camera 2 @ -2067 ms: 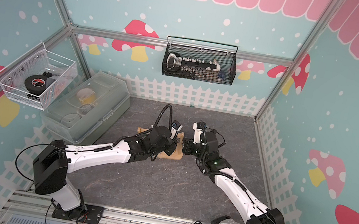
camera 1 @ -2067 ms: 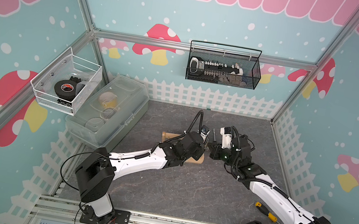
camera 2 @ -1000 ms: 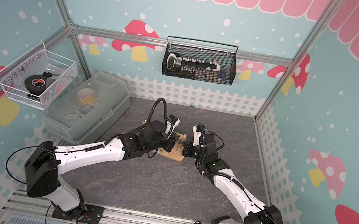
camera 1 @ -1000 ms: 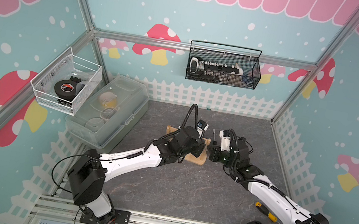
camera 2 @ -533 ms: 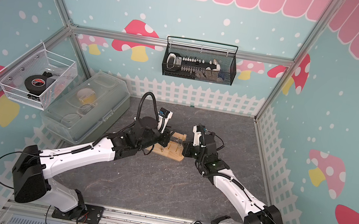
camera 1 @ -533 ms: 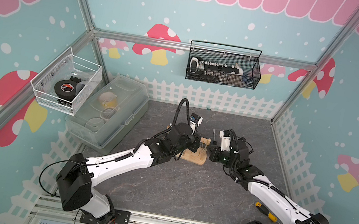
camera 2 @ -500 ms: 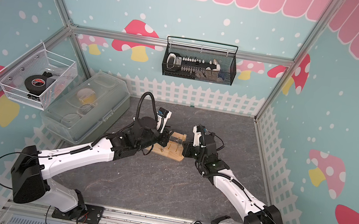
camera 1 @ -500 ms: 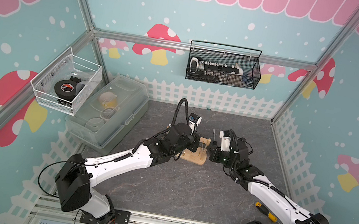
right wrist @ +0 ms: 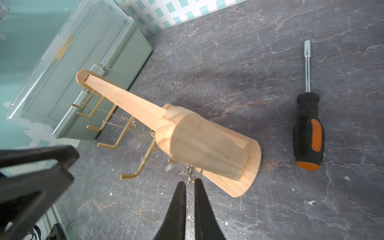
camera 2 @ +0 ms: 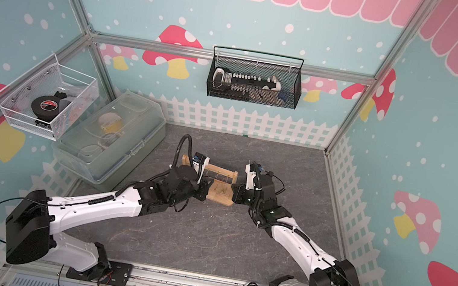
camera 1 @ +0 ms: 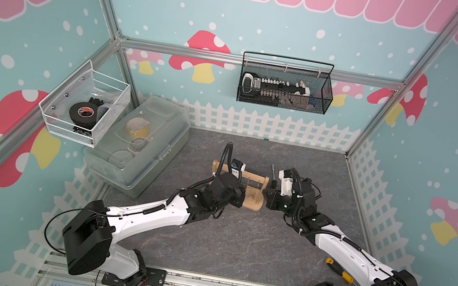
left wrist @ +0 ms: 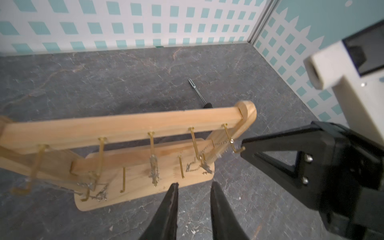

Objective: Hang the necklace on the jewelry display stand
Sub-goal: Hang the necklace on the stand.

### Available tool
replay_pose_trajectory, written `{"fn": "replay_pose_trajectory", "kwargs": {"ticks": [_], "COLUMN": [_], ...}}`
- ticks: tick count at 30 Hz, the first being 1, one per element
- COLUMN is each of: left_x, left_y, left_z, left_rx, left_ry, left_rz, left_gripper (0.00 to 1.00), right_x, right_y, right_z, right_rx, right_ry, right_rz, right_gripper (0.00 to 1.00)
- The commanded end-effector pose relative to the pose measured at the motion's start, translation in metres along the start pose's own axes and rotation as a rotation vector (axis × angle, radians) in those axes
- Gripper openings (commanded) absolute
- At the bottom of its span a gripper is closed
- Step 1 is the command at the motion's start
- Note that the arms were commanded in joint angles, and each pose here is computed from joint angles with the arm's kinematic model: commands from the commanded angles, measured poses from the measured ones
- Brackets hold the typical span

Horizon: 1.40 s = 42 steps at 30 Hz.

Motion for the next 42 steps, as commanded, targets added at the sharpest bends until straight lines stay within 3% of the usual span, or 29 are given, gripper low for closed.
{"fn": "replay_pose_trajectory", "kwargs": {"ticks": [1, 12, 28, 33, 42], "left_x": [0.003, 0.018, 0.013, -0.007, -0.021], "left_y": [-0.003, 0.016, 0.050, 0.075, 0.076], "left_z": [-0.019, -0.026, -0.023, -0.009, -0.003], "left_rx": [-0.074, -0.065, -0.106, -0.119, -0.127], "left_ry": [0.035, 0.017, -0.018, -0.087, -0.104], "left_rz": [-0.045, -0.011, 0.053, 0.137, 0.125], "left_gripper": [0.28, 0.29, 0.29, 0.31, 0.31], "right_x": [0.000, 0.006, 0.028, 0.028, 0.026], "right_y": [-0.001, 0.013, 0.016, 0.009, -0.005], "right_z": [-0.007, -0.023, -0.034, -0.037, -0.029], "right_rx": [-0.014, -0.072, -0.168, -0.180, -0.191], "right_ry": [-0.007, -0.053, -0.177, -0.177, -0.177], "right_rz": [0.028, 0.119, -0.031, -0.099, -0.133], "right_gripper": [0.14, 0.27, 0.26, 0.28, 0.31]}}
Point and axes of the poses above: each gripper's point midway between its finger pads, its own x axis out along the fingers, its own y axis along the line the jaws close on, z = x × y, the point moved 8 cm from there along -x, back along the fingers, and after that the axes turned 12 degrees about -x, right-handed, at the moved point
